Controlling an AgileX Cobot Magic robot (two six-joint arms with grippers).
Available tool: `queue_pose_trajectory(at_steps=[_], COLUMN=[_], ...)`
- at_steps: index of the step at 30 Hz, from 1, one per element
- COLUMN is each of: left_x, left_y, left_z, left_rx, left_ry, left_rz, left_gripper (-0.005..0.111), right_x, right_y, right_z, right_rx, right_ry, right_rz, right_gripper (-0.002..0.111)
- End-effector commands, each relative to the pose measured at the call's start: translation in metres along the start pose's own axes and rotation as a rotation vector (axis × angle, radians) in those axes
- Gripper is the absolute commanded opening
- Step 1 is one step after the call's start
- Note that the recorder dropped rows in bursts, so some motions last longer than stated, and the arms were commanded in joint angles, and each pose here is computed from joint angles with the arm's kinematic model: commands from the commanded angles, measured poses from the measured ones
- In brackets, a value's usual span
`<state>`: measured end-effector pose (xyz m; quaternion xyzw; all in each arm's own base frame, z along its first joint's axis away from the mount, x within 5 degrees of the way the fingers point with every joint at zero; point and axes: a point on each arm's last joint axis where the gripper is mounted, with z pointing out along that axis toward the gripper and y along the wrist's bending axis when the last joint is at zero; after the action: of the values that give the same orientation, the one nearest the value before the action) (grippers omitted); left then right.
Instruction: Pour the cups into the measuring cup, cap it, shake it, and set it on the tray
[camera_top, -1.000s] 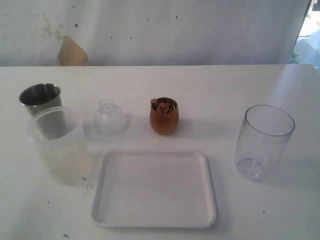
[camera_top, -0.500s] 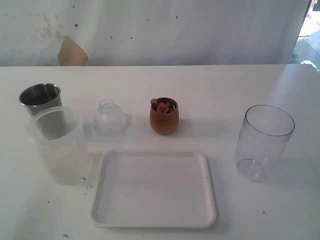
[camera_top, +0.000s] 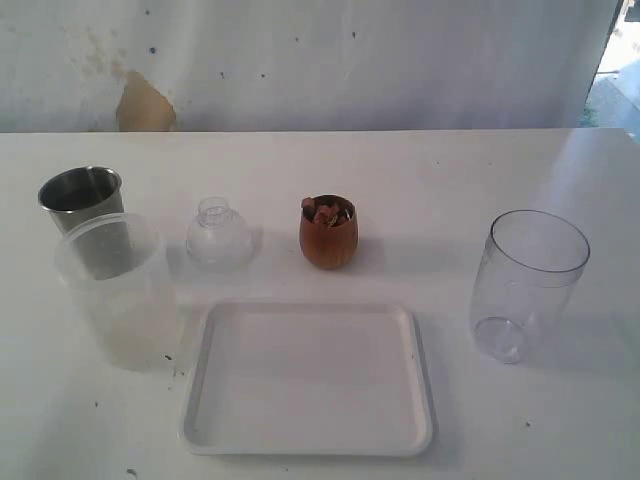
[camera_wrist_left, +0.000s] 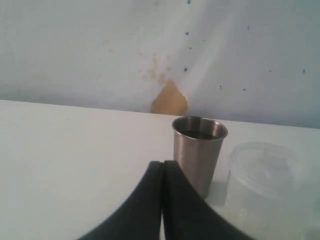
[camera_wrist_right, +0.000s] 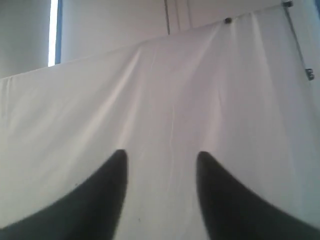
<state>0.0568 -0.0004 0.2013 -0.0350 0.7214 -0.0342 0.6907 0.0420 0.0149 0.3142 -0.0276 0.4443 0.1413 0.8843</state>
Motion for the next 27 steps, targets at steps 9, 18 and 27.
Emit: queue_pose_trajectory(at_steps=[9, 18, 27], left_x=[-0.001, -0.001, -0.001], left_y=[0.000, 0.000, 0.000], left_z=[0.000, 0.000, 0.000], left_rx=[0.002, 0.002, 0.002], left_ry=[-0.013, -0.013, -0.013], left_rz=[-0.029, -0.029, -0.026], left_gripper=[0.000, 0.000, 0.000], right_x=[0.026, 0.096, 0.181], right_y=[0.017, 0.033, 0.076], right_z=[0.110, 0.165, 0.168], right_rx=[-0.372, -0.537, -0.431], right_ry=[0.444, 0.698, 1.040], right_rz=[0.150, 0.179, -0.044], right_gripper=[0.081, 0.081, 0.080])
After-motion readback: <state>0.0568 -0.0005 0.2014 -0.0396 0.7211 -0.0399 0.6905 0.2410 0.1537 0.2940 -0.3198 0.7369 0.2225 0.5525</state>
